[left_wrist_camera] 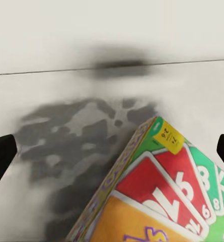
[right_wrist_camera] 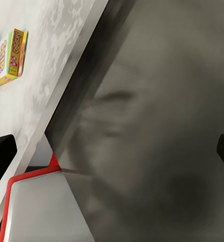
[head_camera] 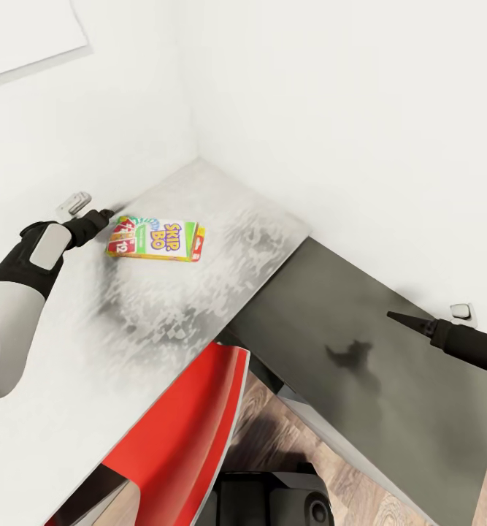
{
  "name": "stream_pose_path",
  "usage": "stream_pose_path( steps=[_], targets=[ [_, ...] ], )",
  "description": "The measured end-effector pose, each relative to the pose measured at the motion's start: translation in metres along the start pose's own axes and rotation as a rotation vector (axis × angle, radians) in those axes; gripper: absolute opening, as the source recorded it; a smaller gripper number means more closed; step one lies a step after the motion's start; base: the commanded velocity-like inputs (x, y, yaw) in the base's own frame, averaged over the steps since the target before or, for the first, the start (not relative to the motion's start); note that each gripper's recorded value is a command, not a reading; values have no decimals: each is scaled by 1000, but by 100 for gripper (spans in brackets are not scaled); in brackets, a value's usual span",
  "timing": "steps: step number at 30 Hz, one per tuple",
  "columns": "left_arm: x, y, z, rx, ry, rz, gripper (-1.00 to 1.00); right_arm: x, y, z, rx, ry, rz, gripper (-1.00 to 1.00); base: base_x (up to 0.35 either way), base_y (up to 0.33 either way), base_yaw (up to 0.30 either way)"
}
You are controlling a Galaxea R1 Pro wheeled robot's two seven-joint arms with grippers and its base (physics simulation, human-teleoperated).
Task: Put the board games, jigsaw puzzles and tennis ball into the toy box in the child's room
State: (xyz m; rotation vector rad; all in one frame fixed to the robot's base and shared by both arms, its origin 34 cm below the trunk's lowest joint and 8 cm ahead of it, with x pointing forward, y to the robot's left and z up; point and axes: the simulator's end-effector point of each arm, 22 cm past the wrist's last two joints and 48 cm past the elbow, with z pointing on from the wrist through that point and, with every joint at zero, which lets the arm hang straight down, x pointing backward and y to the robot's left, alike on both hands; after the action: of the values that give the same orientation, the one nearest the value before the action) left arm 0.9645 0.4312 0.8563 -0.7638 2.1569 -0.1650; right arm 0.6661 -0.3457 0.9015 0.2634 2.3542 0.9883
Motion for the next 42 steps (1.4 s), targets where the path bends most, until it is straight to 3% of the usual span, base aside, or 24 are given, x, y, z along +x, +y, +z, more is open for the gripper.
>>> stream_pose_path(
  steps=[16, 42],
  targets=[
    [1, 11, -1, -15, 1, 7, 100, 0, 0, 0, -1, 1, 1, 100, 0, 0, 0],
    [8, 11, 0, -19, 13, 4, 100, -1, 0, -1, 1, -3, 0, 100, 0, 0, -33]
  ],
)
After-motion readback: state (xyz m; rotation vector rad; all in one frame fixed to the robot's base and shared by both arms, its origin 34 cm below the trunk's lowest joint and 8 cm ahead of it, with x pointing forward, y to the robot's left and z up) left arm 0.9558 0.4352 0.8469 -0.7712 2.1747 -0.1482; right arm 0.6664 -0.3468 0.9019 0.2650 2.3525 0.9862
